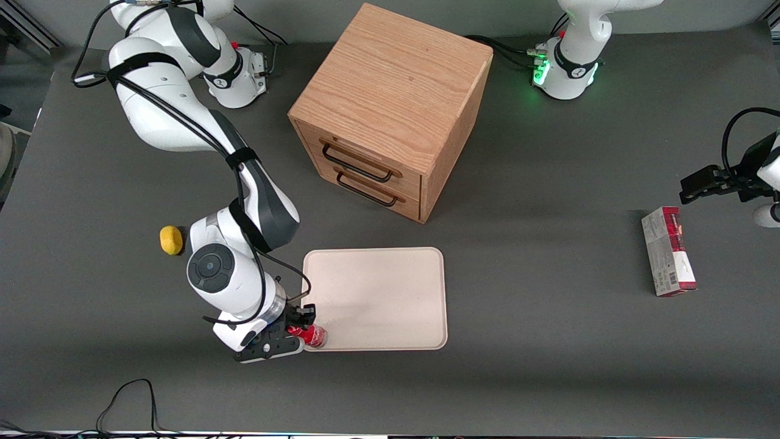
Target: Place coke bottle on tray
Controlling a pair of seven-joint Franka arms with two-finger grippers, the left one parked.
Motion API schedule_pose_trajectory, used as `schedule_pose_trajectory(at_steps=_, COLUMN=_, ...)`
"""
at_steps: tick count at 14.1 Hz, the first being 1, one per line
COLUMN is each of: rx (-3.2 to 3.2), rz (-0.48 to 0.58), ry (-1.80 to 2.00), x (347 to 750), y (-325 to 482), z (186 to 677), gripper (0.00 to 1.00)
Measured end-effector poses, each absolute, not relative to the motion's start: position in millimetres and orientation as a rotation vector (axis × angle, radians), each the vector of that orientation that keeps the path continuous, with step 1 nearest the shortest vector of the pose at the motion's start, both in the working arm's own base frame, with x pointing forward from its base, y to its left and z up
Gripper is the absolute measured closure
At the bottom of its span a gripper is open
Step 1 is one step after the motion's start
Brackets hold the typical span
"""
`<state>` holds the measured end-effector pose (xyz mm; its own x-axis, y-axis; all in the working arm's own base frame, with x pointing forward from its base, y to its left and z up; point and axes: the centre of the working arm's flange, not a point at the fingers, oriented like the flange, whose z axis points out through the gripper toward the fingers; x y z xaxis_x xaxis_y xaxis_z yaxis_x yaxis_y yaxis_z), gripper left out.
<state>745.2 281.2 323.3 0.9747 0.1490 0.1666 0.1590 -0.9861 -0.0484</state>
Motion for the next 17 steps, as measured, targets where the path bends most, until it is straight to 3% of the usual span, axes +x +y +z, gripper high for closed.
schedule_pose_trajectory(at_steps=4, rx=-3.053, rz=-0.282, ry=-0.220, x=746.4, y=280.8, z=331.3, gripper=0.26)
schedule_pose_trajectory(at_steps=7, rx=-3.060, rz=-0.303, ry=-0.151, x=742.2, y=274.0, z=379.4, gripper=0.00)
schedule_pose_trajectory(at_steps=13, rx=-3.124, rz=-0.123, ry=-0.073, x=697.8, y=183.7, z=518.5, gripper=0.00)
schedule_pose_trajectory(at_steps=17, rx=-3.174, rz=-0.039, ry=0.007, x=636.8, y=89.3, z=556.7, gripper=0.00)
